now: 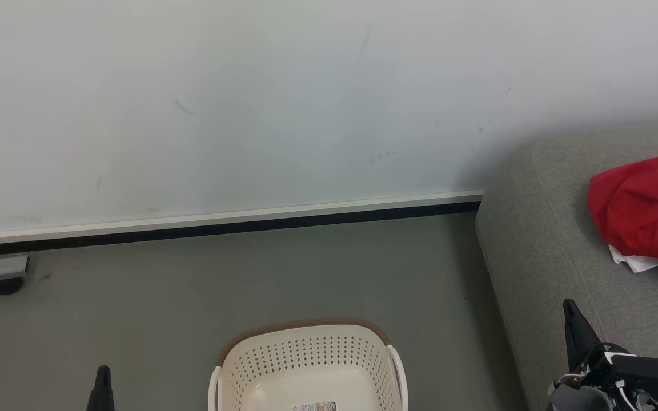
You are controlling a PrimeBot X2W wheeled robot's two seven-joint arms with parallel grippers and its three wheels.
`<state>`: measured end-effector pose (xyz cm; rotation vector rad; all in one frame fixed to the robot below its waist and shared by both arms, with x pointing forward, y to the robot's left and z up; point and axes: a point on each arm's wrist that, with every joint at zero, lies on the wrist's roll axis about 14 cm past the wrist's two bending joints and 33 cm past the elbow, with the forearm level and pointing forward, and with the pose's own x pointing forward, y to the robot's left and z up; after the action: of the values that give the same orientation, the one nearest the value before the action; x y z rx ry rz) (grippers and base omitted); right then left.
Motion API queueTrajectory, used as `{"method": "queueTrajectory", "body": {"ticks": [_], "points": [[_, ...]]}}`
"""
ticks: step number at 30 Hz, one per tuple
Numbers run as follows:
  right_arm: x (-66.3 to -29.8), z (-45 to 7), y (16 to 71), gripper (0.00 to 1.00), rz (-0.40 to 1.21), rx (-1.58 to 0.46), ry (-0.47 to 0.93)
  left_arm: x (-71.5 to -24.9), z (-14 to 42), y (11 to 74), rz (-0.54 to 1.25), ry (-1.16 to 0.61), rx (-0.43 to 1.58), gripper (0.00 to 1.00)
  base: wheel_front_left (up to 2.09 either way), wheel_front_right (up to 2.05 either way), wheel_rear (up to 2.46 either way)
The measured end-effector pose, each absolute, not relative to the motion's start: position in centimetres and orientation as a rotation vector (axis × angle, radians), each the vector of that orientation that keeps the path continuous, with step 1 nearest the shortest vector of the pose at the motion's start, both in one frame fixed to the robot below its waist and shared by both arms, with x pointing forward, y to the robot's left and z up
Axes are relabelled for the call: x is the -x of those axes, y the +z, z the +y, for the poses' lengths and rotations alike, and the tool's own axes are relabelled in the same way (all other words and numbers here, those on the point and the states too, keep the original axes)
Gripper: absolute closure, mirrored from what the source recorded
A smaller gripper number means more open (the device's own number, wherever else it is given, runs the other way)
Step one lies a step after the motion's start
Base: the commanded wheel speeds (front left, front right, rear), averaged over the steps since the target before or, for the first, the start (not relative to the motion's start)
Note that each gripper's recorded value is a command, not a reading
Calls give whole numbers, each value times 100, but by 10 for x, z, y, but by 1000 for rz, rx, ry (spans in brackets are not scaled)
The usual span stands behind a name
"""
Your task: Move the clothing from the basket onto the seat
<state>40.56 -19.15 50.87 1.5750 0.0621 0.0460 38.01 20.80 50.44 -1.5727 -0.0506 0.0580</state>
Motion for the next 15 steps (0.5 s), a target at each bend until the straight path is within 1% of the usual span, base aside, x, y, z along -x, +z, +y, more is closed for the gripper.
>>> {"method": "queueTrajectory", "body": {"ticks": [15], "points": [[-406,-191,509,100,61,-1577,45,-380,208,504,-51,58,1573,100,0,0,0]]}}
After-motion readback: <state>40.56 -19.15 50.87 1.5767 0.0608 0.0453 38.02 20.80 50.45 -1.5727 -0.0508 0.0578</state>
